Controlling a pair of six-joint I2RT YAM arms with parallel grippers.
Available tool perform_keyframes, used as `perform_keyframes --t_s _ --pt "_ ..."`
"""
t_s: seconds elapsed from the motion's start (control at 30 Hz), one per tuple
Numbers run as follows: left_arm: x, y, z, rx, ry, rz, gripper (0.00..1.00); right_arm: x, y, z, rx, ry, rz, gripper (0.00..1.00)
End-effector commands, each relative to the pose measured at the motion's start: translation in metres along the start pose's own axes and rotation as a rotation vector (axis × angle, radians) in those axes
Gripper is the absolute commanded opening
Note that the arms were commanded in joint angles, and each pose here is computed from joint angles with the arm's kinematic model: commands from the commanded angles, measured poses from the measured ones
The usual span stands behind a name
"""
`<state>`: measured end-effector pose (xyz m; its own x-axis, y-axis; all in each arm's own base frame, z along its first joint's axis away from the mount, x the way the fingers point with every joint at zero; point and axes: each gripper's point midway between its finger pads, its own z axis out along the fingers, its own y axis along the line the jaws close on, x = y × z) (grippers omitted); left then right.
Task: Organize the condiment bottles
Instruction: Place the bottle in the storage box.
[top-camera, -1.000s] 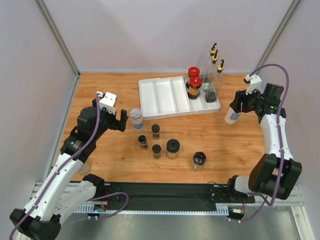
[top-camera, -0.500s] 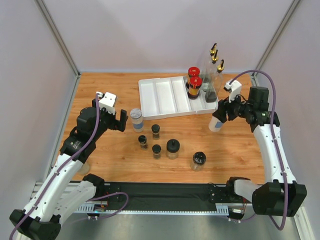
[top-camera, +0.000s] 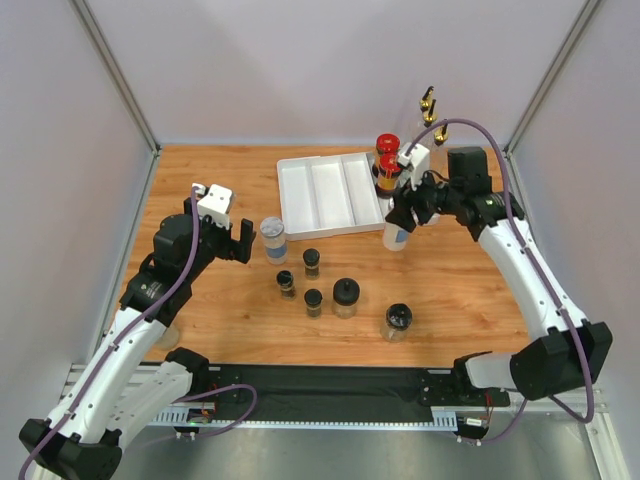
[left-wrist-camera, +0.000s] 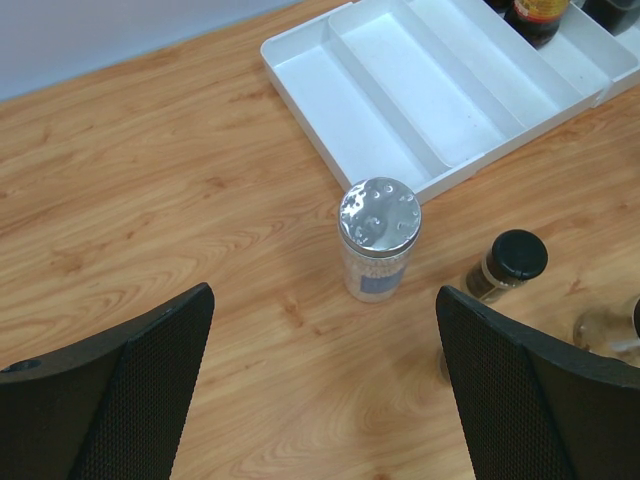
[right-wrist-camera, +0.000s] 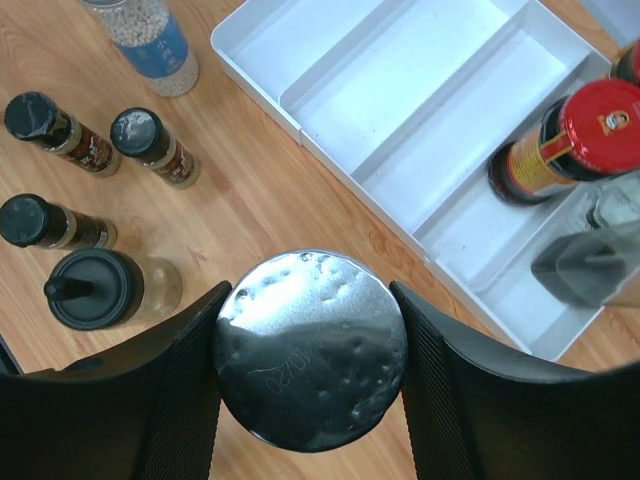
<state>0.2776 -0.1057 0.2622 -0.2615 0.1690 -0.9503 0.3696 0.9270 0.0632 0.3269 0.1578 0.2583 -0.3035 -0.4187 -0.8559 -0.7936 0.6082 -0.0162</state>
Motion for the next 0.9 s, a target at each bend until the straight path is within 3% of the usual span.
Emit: perform_keyframes --t_s 0.0,0.43,0.87 --pt "0.0 0.004 0.0 -0.014 -0.001 0.011 1.0 -0.05 -0.016 0.014 0.046 -0.096 -0.089 0.05" --pt "0.002 0.004 0.0 -0.016 0.006 0.018 1.0 -0.102 -0.05 0.086 0.049 -0.103 -0.125 0.06" --pt "0.003 0.004 0.001 -0.013 0.01 0.021 1.0 -0.116 -0.094 0.136 0.12 -0.094 -0.106 0.06"
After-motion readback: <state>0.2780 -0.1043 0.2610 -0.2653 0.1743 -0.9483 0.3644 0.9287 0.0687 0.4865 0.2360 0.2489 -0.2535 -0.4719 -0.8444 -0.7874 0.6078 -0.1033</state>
